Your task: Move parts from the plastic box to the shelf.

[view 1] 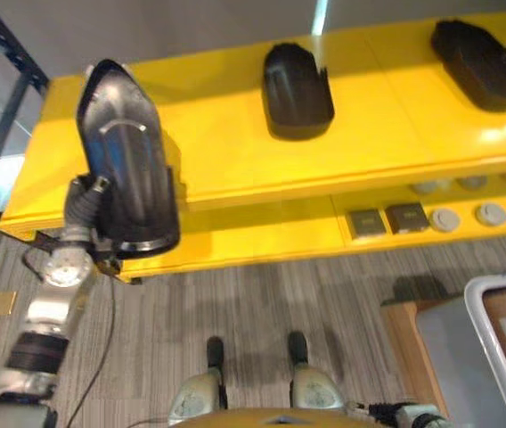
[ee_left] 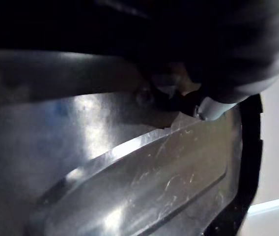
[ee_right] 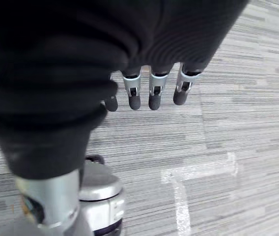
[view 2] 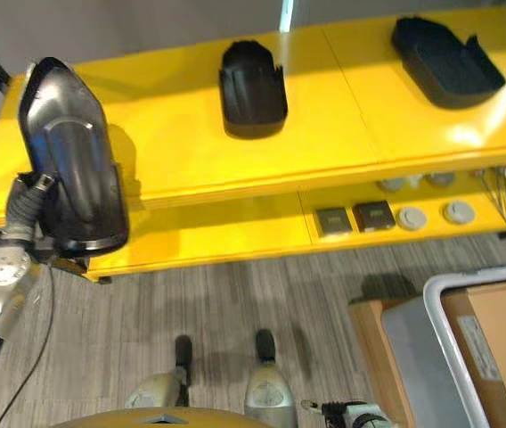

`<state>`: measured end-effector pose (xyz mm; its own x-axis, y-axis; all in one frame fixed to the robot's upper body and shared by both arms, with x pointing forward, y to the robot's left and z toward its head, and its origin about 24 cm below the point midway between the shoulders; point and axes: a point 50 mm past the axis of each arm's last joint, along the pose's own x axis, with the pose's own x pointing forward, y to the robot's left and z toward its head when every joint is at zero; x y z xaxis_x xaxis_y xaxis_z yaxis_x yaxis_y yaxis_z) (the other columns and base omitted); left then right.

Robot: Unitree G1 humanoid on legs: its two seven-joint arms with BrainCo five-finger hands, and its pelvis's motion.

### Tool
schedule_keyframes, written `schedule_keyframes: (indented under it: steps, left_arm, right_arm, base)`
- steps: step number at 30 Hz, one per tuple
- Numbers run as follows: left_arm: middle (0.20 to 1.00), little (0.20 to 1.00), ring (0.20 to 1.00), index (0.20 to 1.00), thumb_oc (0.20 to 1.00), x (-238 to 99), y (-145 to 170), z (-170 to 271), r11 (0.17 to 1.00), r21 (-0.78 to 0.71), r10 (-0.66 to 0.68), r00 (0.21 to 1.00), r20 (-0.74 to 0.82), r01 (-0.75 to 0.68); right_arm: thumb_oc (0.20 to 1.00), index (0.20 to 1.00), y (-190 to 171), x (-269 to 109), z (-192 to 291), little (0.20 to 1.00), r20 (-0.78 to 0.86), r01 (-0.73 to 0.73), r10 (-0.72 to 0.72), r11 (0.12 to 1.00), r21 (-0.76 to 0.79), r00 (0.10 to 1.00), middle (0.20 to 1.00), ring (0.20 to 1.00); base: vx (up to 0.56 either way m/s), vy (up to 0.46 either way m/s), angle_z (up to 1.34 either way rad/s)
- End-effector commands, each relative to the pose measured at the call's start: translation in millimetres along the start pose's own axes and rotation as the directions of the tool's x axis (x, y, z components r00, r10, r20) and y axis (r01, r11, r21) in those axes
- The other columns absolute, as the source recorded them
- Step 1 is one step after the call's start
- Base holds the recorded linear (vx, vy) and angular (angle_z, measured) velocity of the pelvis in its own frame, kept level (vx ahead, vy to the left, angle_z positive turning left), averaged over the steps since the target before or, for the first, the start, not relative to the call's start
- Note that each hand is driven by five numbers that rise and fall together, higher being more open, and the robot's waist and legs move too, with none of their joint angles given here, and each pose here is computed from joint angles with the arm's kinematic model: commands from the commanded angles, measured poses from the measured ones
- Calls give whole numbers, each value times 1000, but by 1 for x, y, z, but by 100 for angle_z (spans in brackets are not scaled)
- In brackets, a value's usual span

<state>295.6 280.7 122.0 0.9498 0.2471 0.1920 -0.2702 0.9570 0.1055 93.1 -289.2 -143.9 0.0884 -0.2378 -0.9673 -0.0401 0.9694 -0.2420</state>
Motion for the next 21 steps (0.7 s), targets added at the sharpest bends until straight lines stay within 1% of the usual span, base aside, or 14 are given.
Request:
schedule_keyframes:
  steps: [1,2,5,7,8,10,13,15,18,21]
  left_arm:
    - [200,200,200,200,200,27,18,56,995,-102,2,980,200,19]
    - [200,200,200,200,200,28,18,57,994,-103,2,980,201,19]
    - [200,200,200,200,200,38,37,62,993,-114,31,982,188,-10]
    - [200,200,200,200,200,44,49,65,985,-167,73,981,179,-43]
    - [200,200,200,200,200,45,50,65,984,-172,76,981,177,-45]
    - [200,200,200,200,200,49,62,62,979,-188,98,987,125,-74]
    - [200,200,200,200,200,55,82,61,981,-147,138,989,53,-129]
    - [200,200,200,200,200,57,87,62,982,-129,145,989,34,-140]
    - [200,200,200,200,200,61,107,65,984,-57,167,985,-42,-169]
    - [200,200,200,200,200,65,119,75,988,32,155,985,-78,-153]
  right_arm:
    - [1000,1000,4,1,-3,1000,-19,-18,17,998,-58,1000,1000,1000]
    - [1000,1000,4,0,-2,1000,-19,-18,17,998,-58,1000,1000,1000]
    - [1000,1000,-5,-1,3,1000,-1,0,-1,997,-81,1000,1000,1000]
    - [1000,1000,-11,-3,7,1000,18,13,-11,995,-95,1000,1000,1000]
    - [1000,1000,-11,-3,7,1000,19,14,-12,995,-97,1000,1000,1000]
    - [1000,1000,-17,-4,10,1000,28,27,-24,993,-113,999,1000,1000]
    - [1000,1000,-24,-7,17,1000,48,50,-44,990,-132,998,1000,1000]
    - [1000,1000,-26,-8,20,1000,52,53,-47,989,-135,998,1000,1000]
    - [1000,1000,-30,-10,26,1000,65,66,-58,988,-142,996,1000,1000]
    - [1000,1000,-29,-12,34,1000,80,64,-53,988,-142,995,1000,1000]
  base:
    - [14,5,-8]
    - [24,17,-9]
    - [30,45,-15]
    - [24,65,-13]
    - [51,68,-15]
    - [54,78,-11]
    - [27,70,-3]
    - [25,45,-1]
    - [16,26,-1]
    - [-2,-14,-1]
